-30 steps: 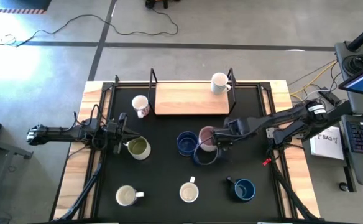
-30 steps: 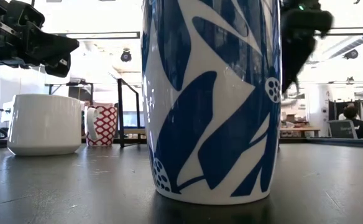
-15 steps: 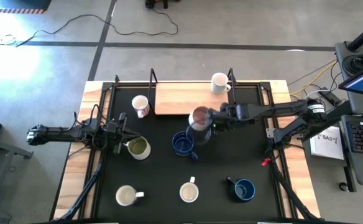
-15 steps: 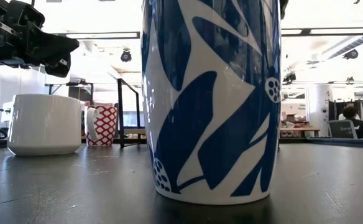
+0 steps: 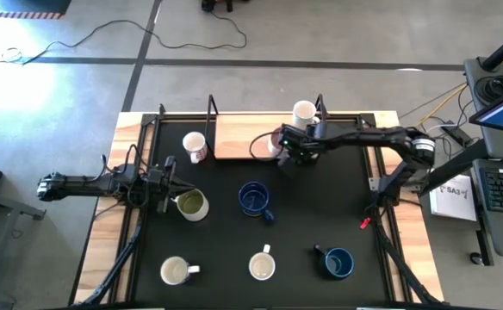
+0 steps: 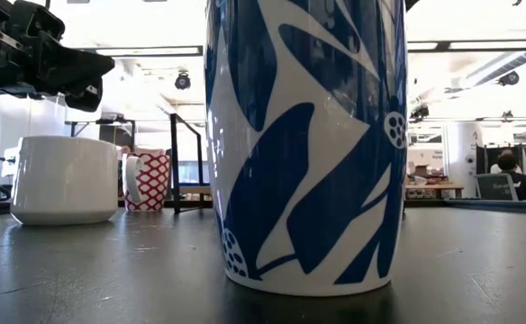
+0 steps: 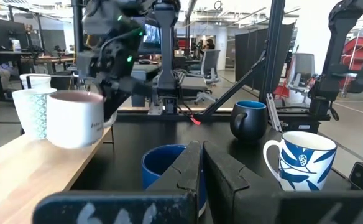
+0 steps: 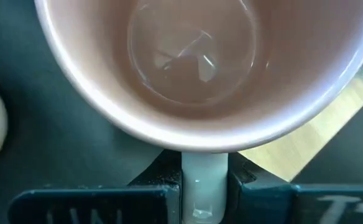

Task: Place coffee mugs
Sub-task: Put the pink mug on the shelf aligned with the other light blue mug

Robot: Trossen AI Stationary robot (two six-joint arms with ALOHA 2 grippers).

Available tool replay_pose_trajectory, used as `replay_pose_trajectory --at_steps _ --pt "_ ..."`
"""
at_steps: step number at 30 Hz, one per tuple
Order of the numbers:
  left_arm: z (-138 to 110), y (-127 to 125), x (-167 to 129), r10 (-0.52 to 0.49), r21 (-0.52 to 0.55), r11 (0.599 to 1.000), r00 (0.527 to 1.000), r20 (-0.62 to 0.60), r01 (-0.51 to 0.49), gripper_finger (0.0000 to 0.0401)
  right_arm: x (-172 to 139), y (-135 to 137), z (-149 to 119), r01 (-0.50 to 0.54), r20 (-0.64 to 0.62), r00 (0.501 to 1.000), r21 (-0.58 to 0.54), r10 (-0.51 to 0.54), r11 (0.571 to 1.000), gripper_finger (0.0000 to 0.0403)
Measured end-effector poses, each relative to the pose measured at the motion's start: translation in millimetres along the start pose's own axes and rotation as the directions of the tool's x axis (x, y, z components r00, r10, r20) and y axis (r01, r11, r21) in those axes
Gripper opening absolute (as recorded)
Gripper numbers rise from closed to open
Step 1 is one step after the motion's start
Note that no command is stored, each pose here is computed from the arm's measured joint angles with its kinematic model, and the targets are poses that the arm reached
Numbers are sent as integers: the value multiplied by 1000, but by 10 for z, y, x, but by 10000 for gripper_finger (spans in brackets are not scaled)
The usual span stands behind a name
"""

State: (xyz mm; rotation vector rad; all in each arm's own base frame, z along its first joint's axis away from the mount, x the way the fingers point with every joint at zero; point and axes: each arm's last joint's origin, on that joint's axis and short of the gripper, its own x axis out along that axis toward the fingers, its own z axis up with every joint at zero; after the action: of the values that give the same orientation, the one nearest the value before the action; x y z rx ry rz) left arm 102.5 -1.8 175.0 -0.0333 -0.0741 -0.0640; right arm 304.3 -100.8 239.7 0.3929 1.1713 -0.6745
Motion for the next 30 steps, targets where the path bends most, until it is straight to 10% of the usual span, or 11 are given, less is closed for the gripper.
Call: replay_pose_trajectory --at_steps 30 --pt "0 0 0 -1 0 1000 1000 0 1 0 137 -6 402 15 16 1000 -87 -14 996 57"
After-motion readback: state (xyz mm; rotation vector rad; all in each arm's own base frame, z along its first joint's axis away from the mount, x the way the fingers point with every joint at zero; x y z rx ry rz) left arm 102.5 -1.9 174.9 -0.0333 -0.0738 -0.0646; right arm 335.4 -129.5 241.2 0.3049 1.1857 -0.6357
